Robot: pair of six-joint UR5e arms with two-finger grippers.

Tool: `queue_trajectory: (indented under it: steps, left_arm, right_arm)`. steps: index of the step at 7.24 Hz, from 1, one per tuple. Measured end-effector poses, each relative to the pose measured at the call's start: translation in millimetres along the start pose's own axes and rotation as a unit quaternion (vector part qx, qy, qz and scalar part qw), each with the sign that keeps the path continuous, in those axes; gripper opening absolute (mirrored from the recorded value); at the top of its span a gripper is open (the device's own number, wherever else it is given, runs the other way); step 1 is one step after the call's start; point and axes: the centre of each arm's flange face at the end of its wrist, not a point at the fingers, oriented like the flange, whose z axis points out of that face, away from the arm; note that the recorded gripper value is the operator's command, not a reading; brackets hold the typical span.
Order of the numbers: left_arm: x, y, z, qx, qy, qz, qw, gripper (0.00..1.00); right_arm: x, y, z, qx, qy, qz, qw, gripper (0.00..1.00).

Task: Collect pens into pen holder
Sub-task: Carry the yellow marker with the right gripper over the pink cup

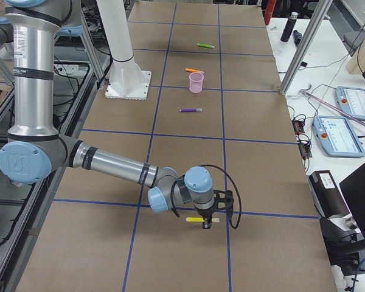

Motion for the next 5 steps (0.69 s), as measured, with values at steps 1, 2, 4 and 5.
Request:
queue_trajectory:
  steps: [1,2,4,5]
  left_arm:
    - [5,-11,-6,0.016,-0.003,0.017,0.9997,1.0]
    - [12,-27,-16,0.044,-0.01,0.048,0.9978,1.0]
    - [30,-60,-37,0.113,-0.023,0.113,0.9868,1.0]
    - [40,-71,-43,0.13,-0.021,0.107,0.9855,1.0]
  right_arm:
    - [-37,-26,-29,0.032,-0.022,-0.029,0.9988,0.0]
    - [-79,-48,-53,0.053,-0.057,-0.06,0.9952,0.0]
    - [-187,-70,-87,0.066,-0.133,-0.107,0.9832,0.0]
    - [-248,-76,-105,0.071,-0.168,-0.109,0.9773,0.0]
